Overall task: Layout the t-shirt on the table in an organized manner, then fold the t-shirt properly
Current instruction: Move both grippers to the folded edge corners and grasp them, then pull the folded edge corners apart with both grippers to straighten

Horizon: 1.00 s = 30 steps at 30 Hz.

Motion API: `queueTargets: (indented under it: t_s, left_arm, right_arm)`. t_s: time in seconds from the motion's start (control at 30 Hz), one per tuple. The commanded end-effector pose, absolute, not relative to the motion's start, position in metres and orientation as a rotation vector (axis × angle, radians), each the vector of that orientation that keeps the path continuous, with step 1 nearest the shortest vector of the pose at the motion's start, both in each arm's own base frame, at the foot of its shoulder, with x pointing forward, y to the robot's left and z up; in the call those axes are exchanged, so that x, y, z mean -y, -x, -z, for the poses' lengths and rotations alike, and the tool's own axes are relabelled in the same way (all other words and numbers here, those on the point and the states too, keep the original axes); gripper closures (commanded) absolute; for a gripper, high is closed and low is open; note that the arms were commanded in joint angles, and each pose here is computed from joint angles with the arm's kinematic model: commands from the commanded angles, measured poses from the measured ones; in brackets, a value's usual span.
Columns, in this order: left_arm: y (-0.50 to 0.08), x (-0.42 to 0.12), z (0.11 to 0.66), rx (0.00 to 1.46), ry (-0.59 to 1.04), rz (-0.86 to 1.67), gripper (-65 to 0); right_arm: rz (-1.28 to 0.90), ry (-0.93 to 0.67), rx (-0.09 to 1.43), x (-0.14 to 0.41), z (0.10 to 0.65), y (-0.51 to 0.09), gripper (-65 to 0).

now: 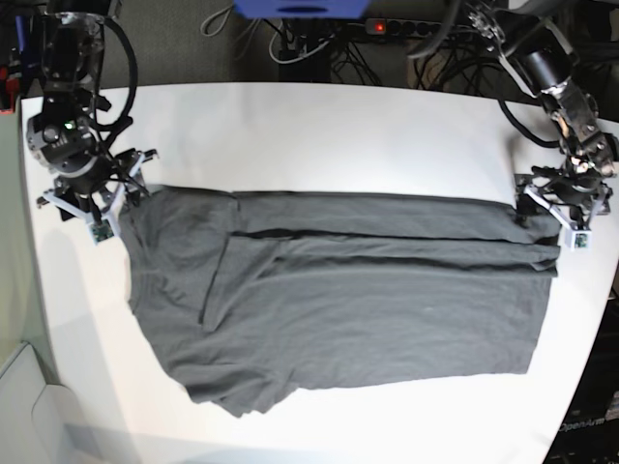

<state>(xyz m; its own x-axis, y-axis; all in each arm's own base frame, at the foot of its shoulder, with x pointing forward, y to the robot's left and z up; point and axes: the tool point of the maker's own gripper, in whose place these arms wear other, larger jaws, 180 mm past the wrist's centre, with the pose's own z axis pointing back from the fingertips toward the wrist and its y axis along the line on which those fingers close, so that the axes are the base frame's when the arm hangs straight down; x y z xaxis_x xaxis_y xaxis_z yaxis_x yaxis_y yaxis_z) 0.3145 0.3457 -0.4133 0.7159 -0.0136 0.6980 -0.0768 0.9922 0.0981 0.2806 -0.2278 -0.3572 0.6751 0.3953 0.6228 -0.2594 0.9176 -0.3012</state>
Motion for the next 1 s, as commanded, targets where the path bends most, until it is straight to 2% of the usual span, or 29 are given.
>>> queueTargets:
  t_s: [0.0,0.67,0.97]
  left_arm:
    - [-0.326,-0.358,0.391,0.835,-0.16,-0.029,-61.9]
    - [-0.347,-0.36,0.38,0.868,-0.148,-0.032,-61.9]
    - [-0.352,-0.354,0.394,0.839,-0.104,-0.052,-61.8]
  right_arm:
    - [-0.38,0.202,0.797,0.229,0.344,-0.289,-37.4]
    - [-0.37,0.213,0.796,0.234,0.343,-0.288,-37.4]
    - [-0.378,0.225,0.792,0.238,0.342,-0.289,-37.3]
